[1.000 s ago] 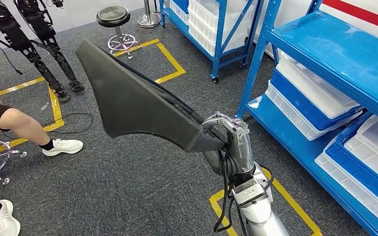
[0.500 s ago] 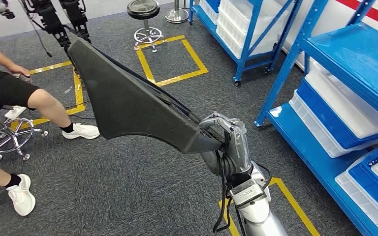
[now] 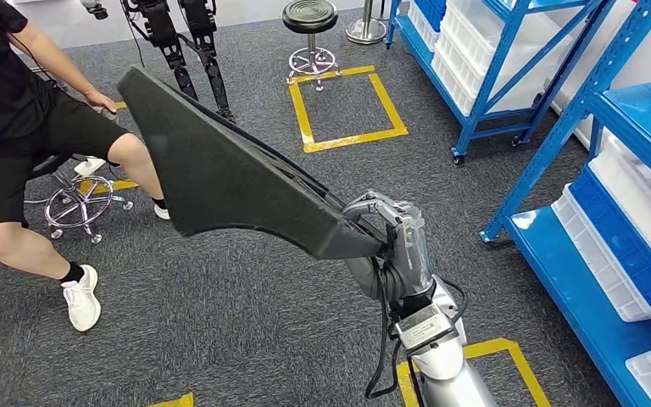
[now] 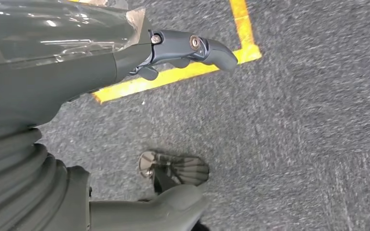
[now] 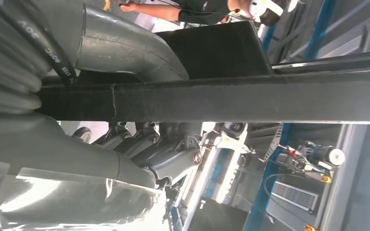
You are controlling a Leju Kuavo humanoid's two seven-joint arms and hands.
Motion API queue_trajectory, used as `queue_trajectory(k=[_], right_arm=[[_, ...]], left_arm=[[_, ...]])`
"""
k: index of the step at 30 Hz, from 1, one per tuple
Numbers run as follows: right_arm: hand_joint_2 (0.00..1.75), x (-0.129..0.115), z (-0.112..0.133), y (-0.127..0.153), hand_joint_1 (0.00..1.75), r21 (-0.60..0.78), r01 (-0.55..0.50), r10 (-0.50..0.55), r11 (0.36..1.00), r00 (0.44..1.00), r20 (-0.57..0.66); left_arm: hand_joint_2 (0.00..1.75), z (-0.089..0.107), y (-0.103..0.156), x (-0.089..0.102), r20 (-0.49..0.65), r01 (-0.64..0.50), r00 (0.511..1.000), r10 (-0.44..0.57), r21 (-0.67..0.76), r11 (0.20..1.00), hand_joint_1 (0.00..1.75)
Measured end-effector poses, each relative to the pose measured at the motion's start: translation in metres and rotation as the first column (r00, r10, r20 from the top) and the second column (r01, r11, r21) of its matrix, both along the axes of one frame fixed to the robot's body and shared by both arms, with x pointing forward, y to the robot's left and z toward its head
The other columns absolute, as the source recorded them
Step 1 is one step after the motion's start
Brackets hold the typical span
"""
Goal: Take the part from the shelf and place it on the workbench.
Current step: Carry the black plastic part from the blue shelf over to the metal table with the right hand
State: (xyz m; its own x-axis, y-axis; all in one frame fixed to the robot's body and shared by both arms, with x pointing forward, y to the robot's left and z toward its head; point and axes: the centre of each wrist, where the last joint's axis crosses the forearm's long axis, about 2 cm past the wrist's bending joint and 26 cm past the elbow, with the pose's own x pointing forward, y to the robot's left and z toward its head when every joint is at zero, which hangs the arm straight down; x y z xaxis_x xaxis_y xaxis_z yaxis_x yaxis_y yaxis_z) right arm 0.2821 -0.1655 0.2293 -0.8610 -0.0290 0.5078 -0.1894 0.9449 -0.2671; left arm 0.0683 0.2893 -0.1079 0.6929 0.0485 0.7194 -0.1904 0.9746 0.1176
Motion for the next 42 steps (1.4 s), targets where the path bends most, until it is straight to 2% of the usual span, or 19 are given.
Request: queue_trajectory(k=[27, 31, 42], right_arm=[[1.75, 0.002, -0.004, -0.001, 1.75, 0.01, 0.006, -0.006, 1.0, 1.0, -0.004], [1.75, 0.001, -0.002, -0.003, 1.75, 0.024, 0.022, -0.022, 0.999, 1.0, 0.002], [1.75, -0.001, -0.002, -0.017, 1.75, 0.051, 0.077, -0.078, 0.996, 0.997, 0.004]], left_arm=[[1.75, 0.0, -0.003, -0.002, -0.009, -0.026, 1.0, 0.026, 0.018, 1.0, 0.0], [1.75, -0.001, -0.003, -0.007, -0.021, -0.035, 0.999, 0.035, 0.02, 0.999, 0.0], [1.75, -0.001, -0.002, -0.006, -0.02, -0.023, 1.0, 0.024, 0.027, 0.999, 0.0]])
